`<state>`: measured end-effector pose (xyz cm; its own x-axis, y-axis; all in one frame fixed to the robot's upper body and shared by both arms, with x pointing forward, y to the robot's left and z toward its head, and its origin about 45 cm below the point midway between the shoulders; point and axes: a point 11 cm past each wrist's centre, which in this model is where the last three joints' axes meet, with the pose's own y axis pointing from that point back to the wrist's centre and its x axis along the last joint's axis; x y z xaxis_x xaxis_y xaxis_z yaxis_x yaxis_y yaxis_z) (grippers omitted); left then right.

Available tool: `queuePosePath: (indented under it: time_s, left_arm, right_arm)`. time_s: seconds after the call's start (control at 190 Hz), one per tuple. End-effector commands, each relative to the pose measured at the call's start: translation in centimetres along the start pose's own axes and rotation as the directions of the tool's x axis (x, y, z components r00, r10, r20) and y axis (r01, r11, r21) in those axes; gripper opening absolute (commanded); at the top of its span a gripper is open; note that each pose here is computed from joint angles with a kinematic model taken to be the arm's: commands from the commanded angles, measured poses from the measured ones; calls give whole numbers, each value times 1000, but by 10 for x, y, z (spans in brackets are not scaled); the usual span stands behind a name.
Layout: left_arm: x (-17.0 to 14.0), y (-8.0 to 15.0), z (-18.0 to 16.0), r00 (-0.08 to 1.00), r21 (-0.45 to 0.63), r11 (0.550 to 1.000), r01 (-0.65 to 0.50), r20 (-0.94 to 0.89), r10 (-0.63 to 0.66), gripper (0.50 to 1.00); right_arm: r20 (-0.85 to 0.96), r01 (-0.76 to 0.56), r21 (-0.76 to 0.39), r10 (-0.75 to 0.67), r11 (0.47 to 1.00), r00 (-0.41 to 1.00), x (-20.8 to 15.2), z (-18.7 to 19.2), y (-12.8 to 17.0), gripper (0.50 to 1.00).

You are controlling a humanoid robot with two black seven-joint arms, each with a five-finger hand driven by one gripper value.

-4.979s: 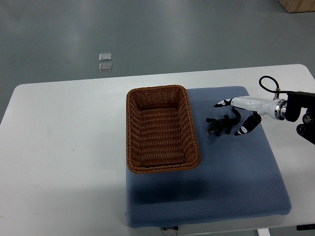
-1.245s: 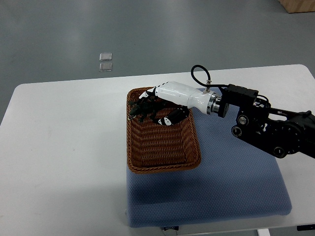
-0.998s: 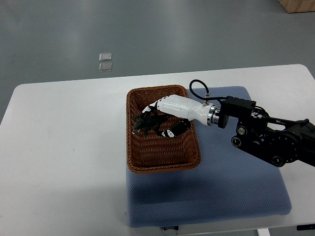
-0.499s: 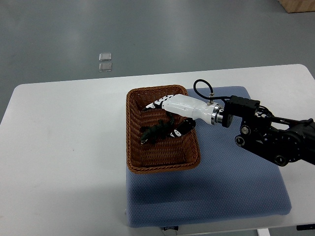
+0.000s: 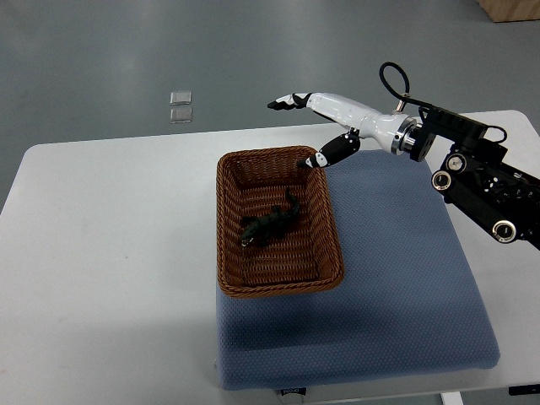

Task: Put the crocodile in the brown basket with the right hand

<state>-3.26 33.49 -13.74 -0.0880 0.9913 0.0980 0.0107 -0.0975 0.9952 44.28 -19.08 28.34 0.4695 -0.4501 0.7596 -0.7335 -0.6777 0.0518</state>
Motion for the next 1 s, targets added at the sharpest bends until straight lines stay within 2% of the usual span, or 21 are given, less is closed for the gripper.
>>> queuePosePath:
  time_s: [0.0,0.147,0.252,0.331,0.488,0.609,0.777,0.993]
  left_arm:
    - [0,0,0,1000,0,1000,0,1,0,1000]
    - [0,0,0,1000,2,1000,0,0,0,1000]
    - [0,0,0,1000,0,1000,0,0,0,1000]
    - [0,0,0,1000,0,1000,0,0,0,1000]
    - [0,0,1,1000,-1,1000,0,0,0,1000]
    - [0,0,1,1000,-1,1000,0,0,0,1000]
    - [0,0,0,1000,0,1000,0,0,0,1000]
    - [0,0,0,1000,0,1000,0,0,0,1000]
  right_arm:
    - [142,-67,-21,69,998,987,9,7,4,885]
    - [408,-197,-151,243,969,880,21,43,20,883]
    - [593,-255,-292,384,922,708,15,77,32,883]
    - [656,-293,-397,493,869,571,9,104,46,883]
    - [703,-334,-536,629,775,331,2,135,64,885]
    - [716,-344,-579,663,739,219,-2,145,73,889]
    - [712,-350,-587,671,730,205,-6,148,76,926]
    - [732,-368,-581,664,726,154,-5,147,76,930]
